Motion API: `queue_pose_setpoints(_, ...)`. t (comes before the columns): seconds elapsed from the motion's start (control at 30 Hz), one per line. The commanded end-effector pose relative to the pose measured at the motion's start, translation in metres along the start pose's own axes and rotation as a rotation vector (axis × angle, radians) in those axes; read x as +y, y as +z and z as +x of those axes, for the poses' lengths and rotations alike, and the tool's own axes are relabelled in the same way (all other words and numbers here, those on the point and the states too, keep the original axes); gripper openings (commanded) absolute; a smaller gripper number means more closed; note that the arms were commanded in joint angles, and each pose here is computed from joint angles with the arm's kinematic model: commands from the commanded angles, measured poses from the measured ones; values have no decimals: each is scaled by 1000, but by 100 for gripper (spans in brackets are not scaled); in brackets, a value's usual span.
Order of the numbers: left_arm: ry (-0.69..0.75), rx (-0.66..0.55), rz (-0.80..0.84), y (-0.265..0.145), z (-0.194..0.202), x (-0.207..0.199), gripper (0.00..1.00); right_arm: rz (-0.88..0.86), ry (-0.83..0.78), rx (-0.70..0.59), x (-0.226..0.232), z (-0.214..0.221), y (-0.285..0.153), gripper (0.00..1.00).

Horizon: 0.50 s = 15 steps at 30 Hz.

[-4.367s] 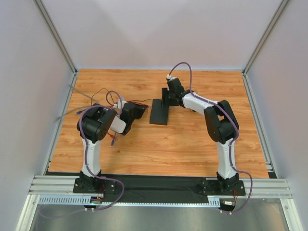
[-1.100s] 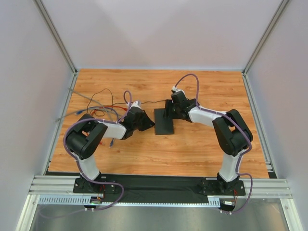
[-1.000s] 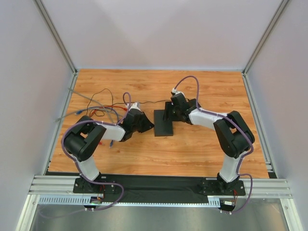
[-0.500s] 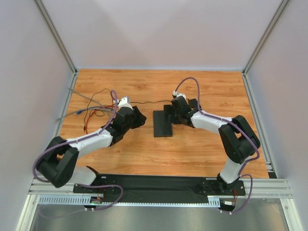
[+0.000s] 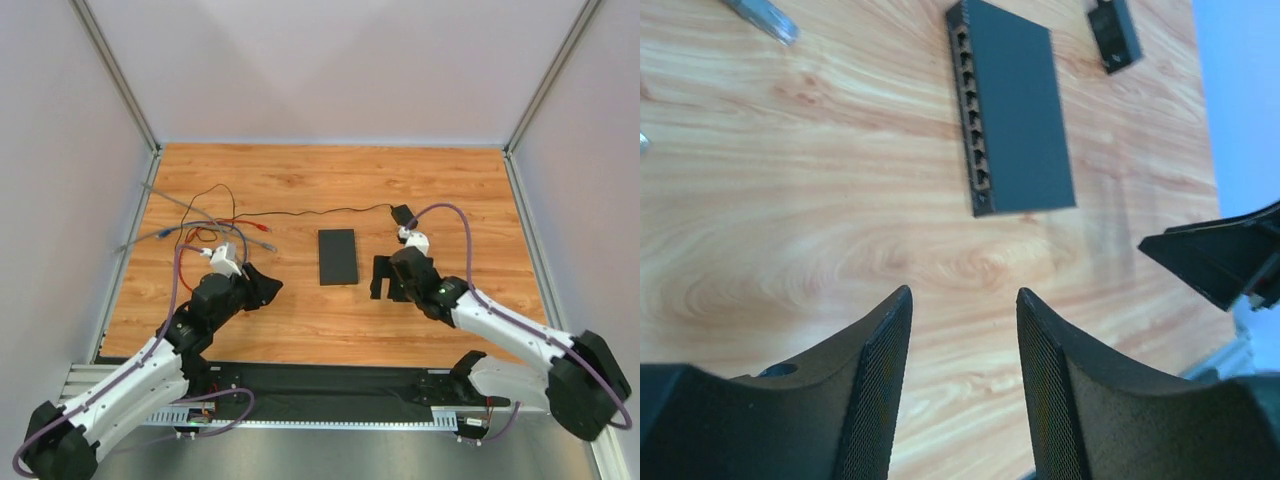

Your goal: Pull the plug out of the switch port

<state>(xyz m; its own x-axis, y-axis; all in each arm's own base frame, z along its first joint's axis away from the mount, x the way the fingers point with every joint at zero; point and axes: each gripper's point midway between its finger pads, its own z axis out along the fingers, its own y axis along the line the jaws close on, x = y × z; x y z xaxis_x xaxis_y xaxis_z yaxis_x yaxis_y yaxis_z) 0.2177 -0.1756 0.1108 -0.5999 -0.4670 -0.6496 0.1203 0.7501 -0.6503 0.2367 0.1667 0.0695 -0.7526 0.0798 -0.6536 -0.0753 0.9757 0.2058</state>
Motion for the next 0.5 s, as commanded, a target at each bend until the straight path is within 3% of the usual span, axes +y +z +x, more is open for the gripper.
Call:
queue_pose_setpoints(0.0, -27, 70, 92, -19, 17, -10, 54, -28, 111, -47, -10, 10, -22, 100)
queue_pose_setpoints(0.23, -88, 73, 312, -42, 36, -26, 59, -133, 273, -86, -17, 35, -38, 100)
queue_pose_setpoints(0.4, -147, 113, 387, -42, 57, -24, 59, -60, 472, -167, -38, 39, -28, 100)
queue_pose_setpoints(0.47, -160, 120, 414, -43, 60, -27, 60, -77, 462, -174, -38, 42, -24, 100)
